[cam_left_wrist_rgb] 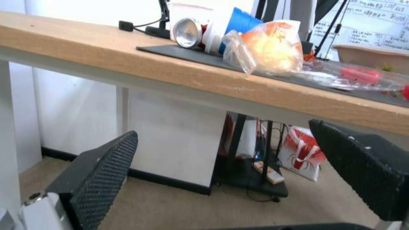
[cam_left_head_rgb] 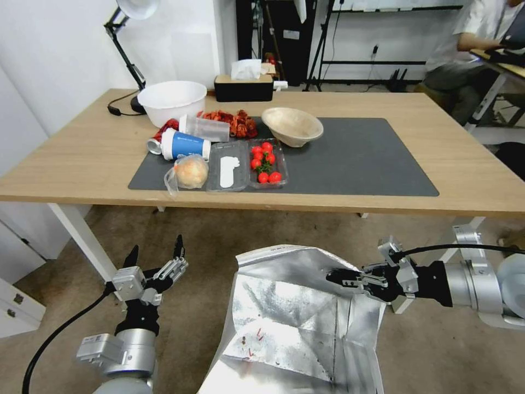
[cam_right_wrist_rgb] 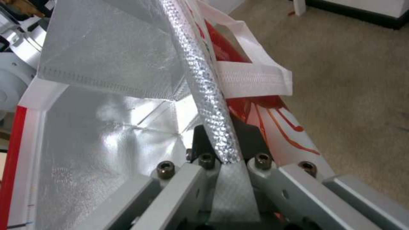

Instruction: Pick up the food delivery bag from the floor and place it on the table.

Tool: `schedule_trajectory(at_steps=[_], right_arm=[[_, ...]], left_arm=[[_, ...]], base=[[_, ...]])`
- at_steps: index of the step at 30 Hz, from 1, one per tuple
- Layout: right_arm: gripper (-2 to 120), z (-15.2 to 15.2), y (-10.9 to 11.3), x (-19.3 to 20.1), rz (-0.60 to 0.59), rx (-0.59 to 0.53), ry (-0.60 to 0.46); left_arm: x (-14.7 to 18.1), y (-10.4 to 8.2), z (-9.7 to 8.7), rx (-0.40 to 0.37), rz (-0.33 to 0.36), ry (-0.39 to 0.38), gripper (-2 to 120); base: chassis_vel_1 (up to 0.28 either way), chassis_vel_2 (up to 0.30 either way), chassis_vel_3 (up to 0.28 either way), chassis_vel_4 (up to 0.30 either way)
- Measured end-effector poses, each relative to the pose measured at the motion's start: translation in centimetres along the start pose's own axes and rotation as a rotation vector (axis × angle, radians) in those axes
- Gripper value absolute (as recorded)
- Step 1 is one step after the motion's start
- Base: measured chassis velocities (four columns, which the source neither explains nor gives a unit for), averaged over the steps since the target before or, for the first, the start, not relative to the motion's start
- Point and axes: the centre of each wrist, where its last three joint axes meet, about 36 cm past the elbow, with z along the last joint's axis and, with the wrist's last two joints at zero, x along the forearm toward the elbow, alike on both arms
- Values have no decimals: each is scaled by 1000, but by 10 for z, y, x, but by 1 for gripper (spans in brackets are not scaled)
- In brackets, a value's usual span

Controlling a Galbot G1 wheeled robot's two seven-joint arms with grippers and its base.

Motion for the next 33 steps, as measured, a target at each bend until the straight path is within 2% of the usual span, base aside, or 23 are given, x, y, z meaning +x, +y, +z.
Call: schedule_trajectory(at_steps=[33], right_arm=[[0,1,-1,0,1,-3,-7]], left_arm=[[0,1,0,-7,1,-1,100]], base=[[0,0,0,0]])
